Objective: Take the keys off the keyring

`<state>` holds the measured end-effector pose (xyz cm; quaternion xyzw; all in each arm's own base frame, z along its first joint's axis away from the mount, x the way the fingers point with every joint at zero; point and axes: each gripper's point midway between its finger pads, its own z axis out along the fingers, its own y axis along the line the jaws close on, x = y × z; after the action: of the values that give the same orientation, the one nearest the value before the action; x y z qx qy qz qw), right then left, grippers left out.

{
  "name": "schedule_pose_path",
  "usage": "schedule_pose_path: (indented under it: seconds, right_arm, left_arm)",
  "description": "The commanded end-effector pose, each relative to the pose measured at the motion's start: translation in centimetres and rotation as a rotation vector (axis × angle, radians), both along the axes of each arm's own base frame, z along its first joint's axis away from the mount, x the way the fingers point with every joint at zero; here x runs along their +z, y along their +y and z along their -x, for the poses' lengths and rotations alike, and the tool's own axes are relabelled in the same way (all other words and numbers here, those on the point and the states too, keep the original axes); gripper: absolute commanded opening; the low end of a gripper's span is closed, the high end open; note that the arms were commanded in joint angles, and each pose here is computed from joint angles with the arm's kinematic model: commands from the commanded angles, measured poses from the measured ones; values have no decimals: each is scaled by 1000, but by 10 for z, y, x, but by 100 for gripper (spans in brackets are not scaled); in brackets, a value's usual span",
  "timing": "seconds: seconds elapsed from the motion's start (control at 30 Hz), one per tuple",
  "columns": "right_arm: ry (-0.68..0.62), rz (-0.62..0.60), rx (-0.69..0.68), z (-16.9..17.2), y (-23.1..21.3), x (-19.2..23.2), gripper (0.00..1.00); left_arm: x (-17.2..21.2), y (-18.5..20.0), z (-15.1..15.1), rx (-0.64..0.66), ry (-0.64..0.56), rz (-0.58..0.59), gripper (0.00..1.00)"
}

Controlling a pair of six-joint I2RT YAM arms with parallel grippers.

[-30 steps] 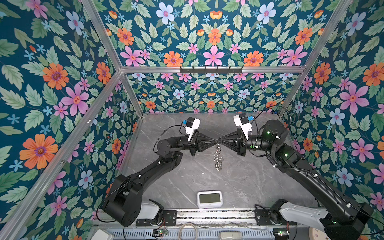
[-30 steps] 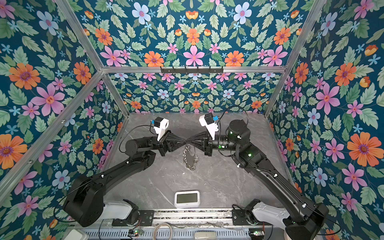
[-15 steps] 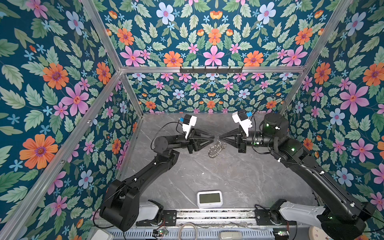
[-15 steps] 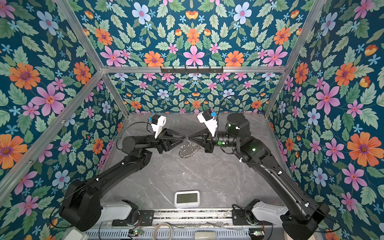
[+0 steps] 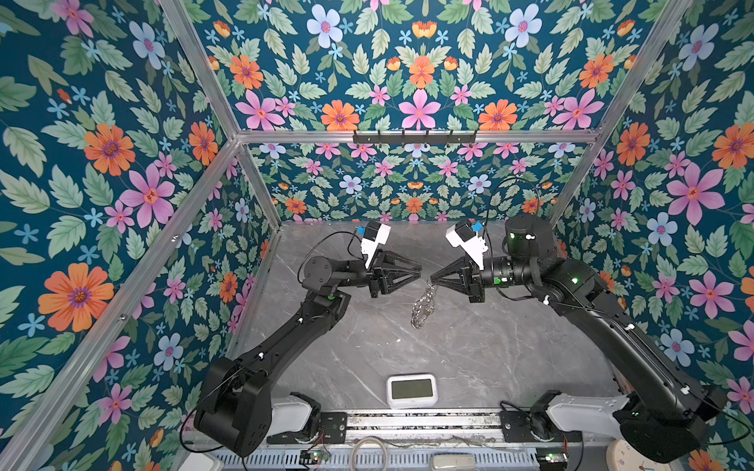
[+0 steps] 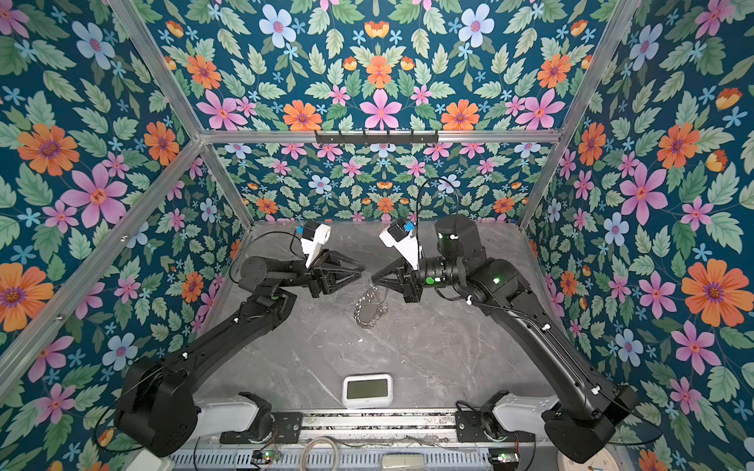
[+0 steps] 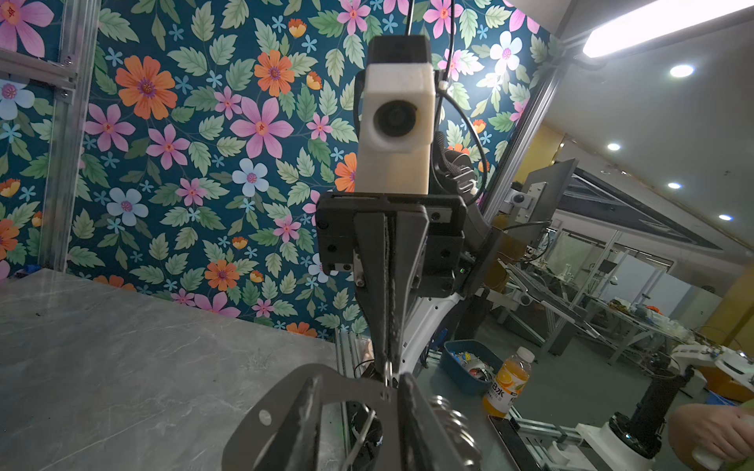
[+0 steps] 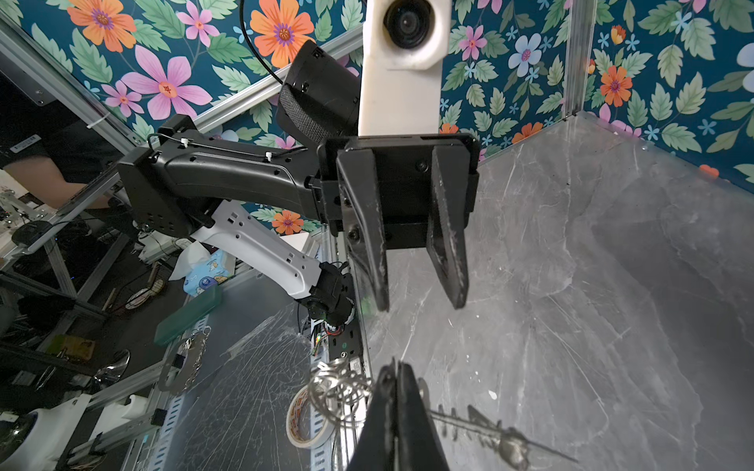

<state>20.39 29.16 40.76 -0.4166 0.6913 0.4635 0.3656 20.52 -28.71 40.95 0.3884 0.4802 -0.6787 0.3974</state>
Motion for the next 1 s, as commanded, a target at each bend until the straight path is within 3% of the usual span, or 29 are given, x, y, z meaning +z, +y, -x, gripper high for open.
schedule_pose_path:
  seconds: [0.0,0.3,0.63,0.97]
  right_arm:
    - [-38,-15,6,-2,2,8,0]
    - [-52,-15,-8,-12,7,12,0]
    - [-60,-9,-29,-24,10,13,0]
    - [-54,-16,-27,-29,14,13,0]
  left_arm:
    - [5,2,8,-35,-15,17,35]
    - [3,-2,7,-62,7,8,32]
    - [-2,-5,4,-54,10,-10,16]
    - [-5,-8,1,-48,16,-21,17]
